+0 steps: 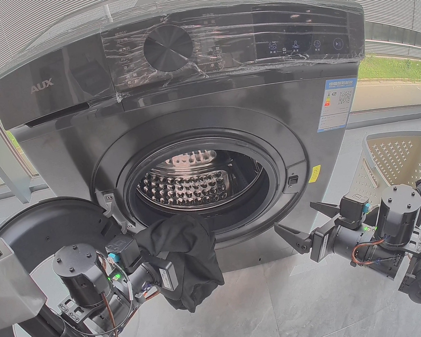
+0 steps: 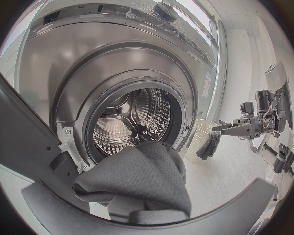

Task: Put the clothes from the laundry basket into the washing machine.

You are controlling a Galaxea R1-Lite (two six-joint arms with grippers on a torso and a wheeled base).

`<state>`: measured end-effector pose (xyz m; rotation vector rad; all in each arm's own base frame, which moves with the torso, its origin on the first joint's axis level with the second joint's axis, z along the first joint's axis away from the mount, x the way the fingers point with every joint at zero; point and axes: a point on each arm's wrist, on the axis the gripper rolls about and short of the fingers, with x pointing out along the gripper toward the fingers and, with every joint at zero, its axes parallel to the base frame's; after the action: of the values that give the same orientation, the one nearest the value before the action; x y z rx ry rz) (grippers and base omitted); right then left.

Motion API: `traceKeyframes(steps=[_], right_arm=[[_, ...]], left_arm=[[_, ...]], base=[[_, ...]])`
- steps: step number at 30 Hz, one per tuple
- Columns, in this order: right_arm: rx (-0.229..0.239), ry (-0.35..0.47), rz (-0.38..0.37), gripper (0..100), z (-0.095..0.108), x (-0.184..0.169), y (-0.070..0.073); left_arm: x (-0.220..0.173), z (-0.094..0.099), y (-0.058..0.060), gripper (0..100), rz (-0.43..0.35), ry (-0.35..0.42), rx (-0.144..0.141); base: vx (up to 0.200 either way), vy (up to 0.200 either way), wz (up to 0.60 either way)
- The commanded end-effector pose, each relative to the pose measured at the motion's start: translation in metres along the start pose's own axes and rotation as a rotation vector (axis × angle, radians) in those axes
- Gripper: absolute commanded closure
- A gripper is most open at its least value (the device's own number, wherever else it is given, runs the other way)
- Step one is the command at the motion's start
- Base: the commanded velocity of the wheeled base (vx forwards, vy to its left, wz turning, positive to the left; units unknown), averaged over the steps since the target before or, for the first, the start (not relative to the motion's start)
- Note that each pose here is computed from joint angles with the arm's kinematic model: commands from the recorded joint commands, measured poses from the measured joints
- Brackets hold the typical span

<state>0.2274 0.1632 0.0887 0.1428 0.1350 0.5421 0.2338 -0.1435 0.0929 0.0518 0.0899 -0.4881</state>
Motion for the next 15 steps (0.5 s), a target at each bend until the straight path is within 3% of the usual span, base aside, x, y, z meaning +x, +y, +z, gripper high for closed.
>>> traceKeyframes(steps=[1,15], right_arm=[[0.0,0.002,0.002,0,-0.0005,0.0002,0.0004],[0.0,0.004,0.006,0,-0.001,-0.0002,0.0016]], left_arm=[[0.0019,-0.0018,-0.0003,100,0.0,0.005,0.0],[0.0033,-0.0037,-0.0038,100,-0.01,0.011,0.002]], base=[[0.2,0.0,0.0],[0.0,0.0,0.0]])
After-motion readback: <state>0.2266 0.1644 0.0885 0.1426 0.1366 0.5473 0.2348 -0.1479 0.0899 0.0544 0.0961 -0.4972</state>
